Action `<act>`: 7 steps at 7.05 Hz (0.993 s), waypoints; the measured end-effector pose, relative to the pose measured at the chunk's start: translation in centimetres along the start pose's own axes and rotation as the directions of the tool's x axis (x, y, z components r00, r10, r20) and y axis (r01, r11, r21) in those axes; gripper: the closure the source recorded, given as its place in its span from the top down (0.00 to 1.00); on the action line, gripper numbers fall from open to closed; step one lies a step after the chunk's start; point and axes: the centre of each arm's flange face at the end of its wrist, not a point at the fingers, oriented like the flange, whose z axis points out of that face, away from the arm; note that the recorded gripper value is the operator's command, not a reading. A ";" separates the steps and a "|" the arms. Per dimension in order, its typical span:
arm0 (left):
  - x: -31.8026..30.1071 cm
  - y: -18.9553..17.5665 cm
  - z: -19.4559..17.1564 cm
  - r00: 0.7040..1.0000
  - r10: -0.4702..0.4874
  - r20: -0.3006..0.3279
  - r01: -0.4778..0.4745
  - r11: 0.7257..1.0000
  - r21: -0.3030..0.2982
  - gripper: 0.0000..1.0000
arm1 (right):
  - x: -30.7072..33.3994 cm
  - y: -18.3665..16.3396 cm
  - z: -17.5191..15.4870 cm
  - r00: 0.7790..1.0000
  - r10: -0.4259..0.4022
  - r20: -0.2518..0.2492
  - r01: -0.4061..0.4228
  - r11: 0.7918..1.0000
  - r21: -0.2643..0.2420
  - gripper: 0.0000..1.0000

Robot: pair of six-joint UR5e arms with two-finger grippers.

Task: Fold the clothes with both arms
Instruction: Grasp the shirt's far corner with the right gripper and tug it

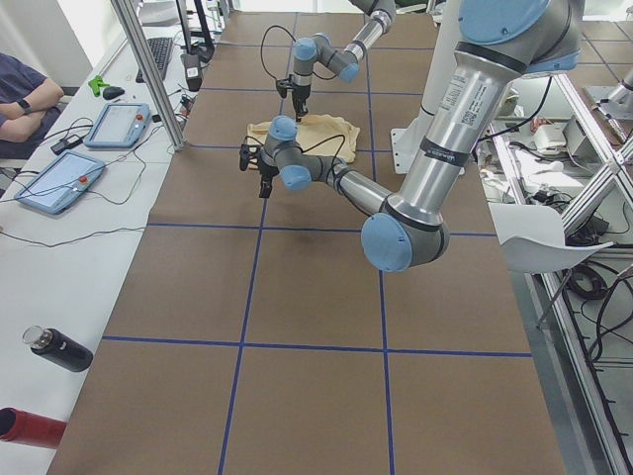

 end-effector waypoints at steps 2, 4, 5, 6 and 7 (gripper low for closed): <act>0.0 0.0 0.0 1.000 0.000 0.000 0.000 1.000 0.000 1.00 | 1.1 -0.1 -0.3 1.000 0.014 0.014 -0.014 1.000 -0.014 1.00; 0.0 0.0 0.0 1.000 0.000 0.000 0.000 1.000 0.000 1.00 | 1.6 -0.1 -0.4 1.000 0.021 0.014 -0.021 1.000 -0.014 1.00; 0.0 0.0 0.0 1.000 0.000 0.000 0.000 1.000 0.000 1.00 | 1.8 -0.4 -0.8 1.000 0.025 0.013 -0.025 1.000 -0.006 1.00; 0.0 0.0 0.0 1.000 0.000 0.001 0.000 1.000 -0.001 1.00 | 1.8 -1.1 -1.4 0.999 0.030 0.015 -0.030 1.000 0.007 1.00; -0.1 0.1 0.0 1.000 0.000 0.001 0.000 1.000 -0.001 1.00 | 1.4 -1.9 -1.9 0.999 0.032 0.012 -0.033 0.999 0.023 1.00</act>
